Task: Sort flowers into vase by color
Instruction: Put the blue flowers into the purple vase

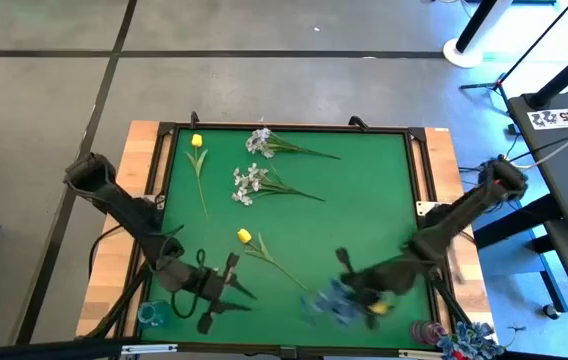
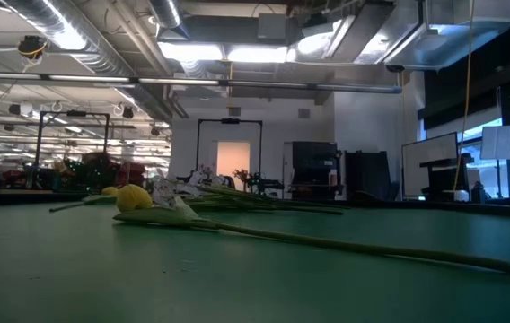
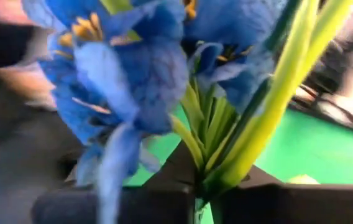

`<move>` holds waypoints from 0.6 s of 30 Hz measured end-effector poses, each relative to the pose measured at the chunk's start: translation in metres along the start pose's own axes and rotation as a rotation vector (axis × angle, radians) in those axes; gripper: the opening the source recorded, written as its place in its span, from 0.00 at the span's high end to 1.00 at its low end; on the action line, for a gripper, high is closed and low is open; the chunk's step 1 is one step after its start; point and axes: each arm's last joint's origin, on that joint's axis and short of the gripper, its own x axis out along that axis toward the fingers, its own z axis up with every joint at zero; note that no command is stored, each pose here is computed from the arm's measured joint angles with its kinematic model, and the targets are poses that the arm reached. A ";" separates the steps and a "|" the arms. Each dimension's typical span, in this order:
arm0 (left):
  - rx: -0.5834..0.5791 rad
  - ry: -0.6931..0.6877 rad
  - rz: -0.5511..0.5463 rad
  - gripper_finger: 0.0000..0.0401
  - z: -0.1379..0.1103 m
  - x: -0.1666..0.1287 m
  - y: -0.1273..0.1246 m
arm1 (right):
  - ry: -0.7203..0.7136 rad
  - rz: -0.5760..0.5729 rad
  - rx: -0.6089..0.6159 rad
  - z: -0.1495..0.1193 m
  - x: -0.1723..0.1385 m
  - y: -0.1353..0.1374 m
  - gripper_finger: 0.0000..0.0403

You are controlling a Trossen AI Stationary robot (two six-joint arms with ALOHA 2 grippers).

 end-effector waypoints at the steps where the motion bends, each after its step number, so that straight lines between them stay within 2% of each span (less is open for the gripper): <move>1: 0.001 0.003 -0.018 0.71 -0.001 -0.002 -0.005 | -0.022 0.052 -0.006 0.006 -0.009 0.004 0.95; 5: -0.022 -0.003 -0.063 0.72 -0.006 -0.004 -0.020 | -0.092 0.208 -0.002 0.022 -0.043 0.015 0.95; 9: -0.031 -0.034 -0.068 0.74 -0.010 0.000 -0.024 | -0.073 0.285 0.005 0.026 -0.069 0.025 0.98; 14: -0.070 -0.072 -0.032 0.76 -0.019 0.014 -0.017 | -0.039 0.294 0.022 0.021 -0.092 0.035 0.97; 18: -0.116 -0.145 -0.026 0.76 -0.032 0.030 -0.012 | 0.019 0.212 0.117 0.007 -0.109 0.025 0.98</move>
